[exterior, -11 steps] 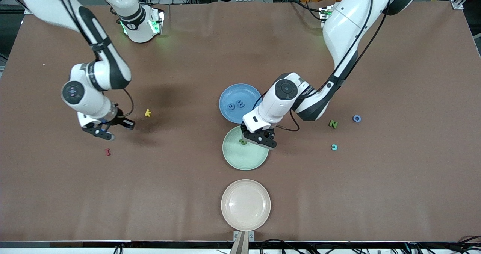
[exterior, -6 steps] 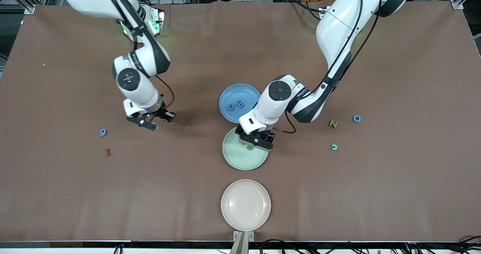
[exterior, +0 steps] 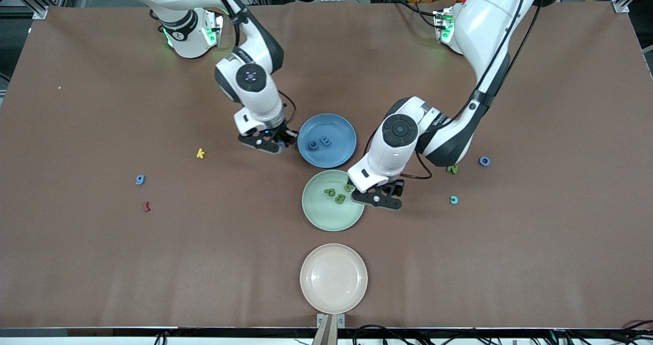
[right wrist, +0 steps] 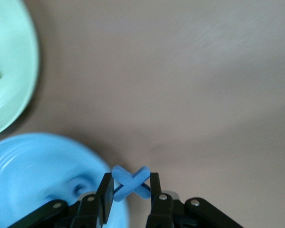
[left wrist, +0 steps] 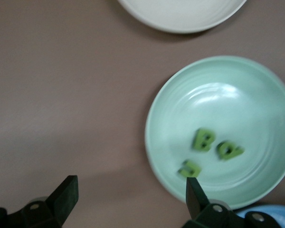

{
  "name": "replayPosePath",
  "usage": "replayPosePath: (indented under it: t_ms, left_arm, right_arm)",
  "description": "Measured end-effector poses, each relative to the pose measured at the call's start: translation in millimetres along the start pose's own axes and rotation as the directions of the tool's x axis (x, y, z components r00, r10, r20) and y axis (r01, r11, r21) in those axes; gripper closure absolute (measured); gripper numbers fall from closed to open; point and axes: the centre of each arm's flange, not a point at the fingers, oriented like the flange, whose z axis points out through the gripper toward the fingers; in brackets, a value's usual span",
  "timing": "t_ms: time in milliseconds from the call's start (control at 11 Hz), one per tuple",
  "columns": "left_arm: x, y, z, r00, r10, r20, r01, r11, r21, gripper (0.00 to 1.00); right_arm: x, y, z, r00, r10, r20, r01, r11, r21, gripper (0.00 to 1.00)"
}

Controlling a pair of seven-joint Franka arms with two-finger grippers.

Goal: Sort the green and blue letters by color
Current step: 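Drop the B on the green plate while the right gripper places blue x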

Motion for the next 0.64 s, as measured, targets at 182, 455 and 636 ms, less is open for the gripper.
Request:
replayPosePath:
  t_ms: [182,455,636]
  left_arm:
    - [-2,-38,-11,0.993,0.089,0.078,-0.093,0.994,0.056,0.0]
    - [-8,-119,-10,0.982,0.138,0.131,-0.148,0.986,0.071,0.0]
    - [-22,-150,-7,0.971,0.198,0.132,-0.208,0.976,0.066,0.0]
  right_arm:
    - [-33,-39,5,1.0,0.012,0.028,-0.013,0.999,0.031,0.65]
    - [-72,-78,17,0.998,0.019,0.062,-0.022,0.998,0.051,0.65]
    - [-75,-81,23,0.997,0.032,0.072,-0.034,0.999,0.031,0.51]
